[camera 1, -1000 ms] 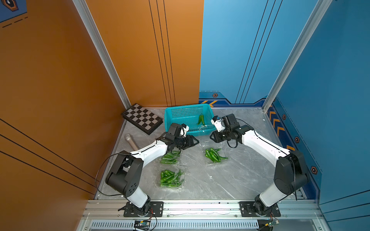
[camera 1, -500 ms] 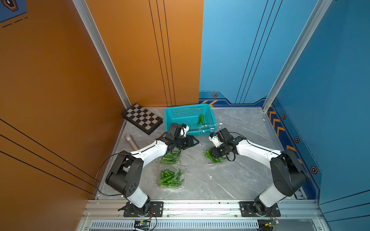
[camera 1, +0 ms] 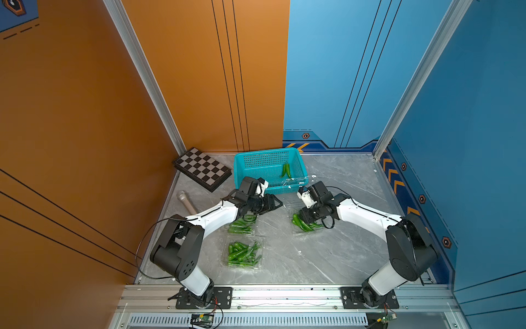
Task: Take small green peppers out of containers
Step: Pick up the green pepper from the packing box.
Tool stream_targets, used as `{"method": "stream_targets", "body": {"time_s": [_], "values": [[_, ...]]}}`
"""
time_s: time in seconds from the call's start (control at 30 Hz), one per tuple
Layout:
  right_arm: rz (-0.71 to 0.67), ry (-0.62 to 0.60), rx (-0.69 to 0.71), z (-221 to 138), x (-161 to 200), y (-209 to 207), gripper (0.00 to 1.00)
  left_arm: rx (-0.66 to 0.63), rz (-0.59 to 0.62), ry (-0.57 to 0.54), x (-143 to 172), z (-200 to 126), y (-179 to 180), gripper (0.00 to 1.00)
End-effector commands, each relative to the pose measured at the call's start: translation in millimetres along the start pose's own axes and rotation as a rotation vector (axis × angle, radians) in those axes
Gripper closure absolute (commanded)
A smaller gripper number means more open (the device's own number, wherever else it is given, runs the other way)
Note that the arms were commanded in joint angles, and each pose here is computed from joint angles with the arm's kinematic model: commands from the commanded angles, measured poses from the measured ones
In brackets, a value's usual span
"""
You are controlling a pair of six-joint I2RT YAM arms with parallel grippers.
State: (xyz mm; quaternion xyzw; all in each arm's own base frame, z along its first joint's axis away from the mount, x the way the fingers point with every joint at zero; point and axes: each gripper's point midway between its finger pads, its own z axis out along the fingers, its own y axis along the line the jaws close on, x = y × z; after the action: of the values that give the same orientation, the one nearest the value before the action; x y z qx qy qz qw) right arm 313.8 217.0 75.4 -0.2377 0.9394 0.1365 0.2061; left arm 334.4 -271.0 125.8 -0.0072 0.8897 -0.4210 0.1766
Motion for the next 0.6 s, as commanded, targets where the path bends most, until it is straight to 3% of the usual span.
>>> {"method": "stream_targets", "body": {"time_s": [0.0, 0.57], "values": [[-0.03, -0.054, 0.021, -6, -20, -4, 0.54, 0.002, 0.009, -0.003, 1, -1, -3, 0.42], [-0.058, 0.012, 0.064, 34, -17, -22, 0.52, 0.001, 0.011, 0.003, 3, 1, -4, 0.42]]}}
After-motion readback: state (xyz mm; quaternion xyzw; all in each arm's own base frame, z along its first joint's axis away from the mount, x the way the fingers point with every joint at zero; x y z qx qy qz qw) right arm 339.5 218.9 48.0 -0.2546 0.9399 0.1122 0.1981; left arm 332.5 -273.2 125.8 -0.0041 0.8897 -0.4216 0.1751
